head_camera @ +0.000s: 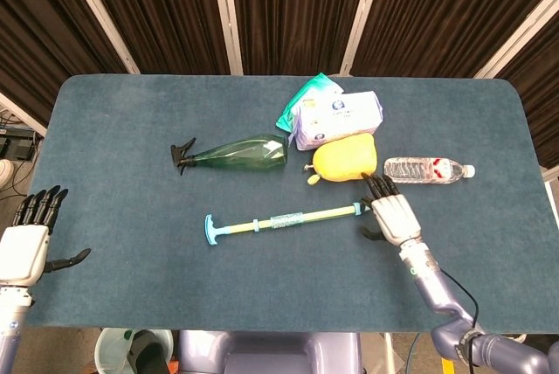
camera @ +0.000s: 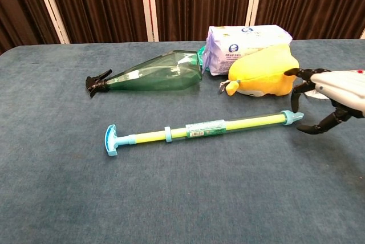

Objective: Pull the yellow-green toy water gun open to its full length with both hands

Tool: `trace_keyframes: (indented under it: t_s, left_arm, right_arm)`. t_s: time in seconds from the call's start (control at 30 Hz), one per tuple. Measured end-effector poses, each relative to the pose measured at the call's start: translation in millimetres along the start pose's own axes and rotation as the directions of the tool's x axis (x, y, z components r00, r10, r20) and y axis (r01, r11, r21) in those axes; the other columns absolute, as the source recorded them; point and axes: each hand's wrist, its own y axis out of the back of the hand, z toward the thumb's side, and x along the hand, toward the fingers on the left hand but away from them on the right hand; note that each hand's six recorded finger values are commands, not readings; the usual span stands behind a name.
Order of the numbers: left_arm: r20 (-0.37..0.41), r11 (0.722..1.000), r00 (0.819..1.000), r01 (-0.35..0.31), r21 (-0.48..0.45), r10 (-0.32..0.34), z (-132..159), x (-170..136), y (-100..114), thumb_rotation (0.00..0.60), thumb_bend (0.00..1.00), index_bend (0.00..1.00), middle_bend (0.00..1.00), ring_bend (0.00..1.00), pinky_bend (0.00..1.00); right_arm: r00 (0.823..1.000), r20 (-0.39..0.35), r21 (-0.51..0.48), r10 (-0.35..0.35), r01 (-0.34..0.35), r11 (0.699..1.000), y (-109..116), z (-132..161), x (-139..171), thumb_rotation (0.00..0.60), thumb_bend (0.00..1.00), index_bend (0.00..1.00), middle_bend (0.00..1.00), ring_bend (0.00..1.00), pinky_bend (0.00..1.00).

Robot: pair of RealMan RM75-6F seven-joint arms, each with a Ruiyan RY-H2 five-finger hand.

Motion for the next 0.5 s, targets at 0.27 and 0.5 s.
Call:
trace_keyframes:
  t_s: [0.27,0.5]
  left_arm:
    - [0.001,1.000,1.000,0.013,0.002,-0.013,0,0,-3,0.600,0.07,0.00,0.03,0.00,0.06]
    - [-0.008,1.000,1.000,0.014,-0.010,-0.014,-3,1,-3,0.600,0.07,0.00,0.04,0.00,0.06]
  right_arm:
    - [0.999,-0.027,0.010,0.017,-0.016,1.000,-2,16,-16,0.600,0.30,0.46,0.02,0.00,0.04]
    - [0.999,-0.034,0.013,0.020,-0.019,1.000,-3,23,-28,0.600,0.30,0.46,0.02,0.00,0.04]
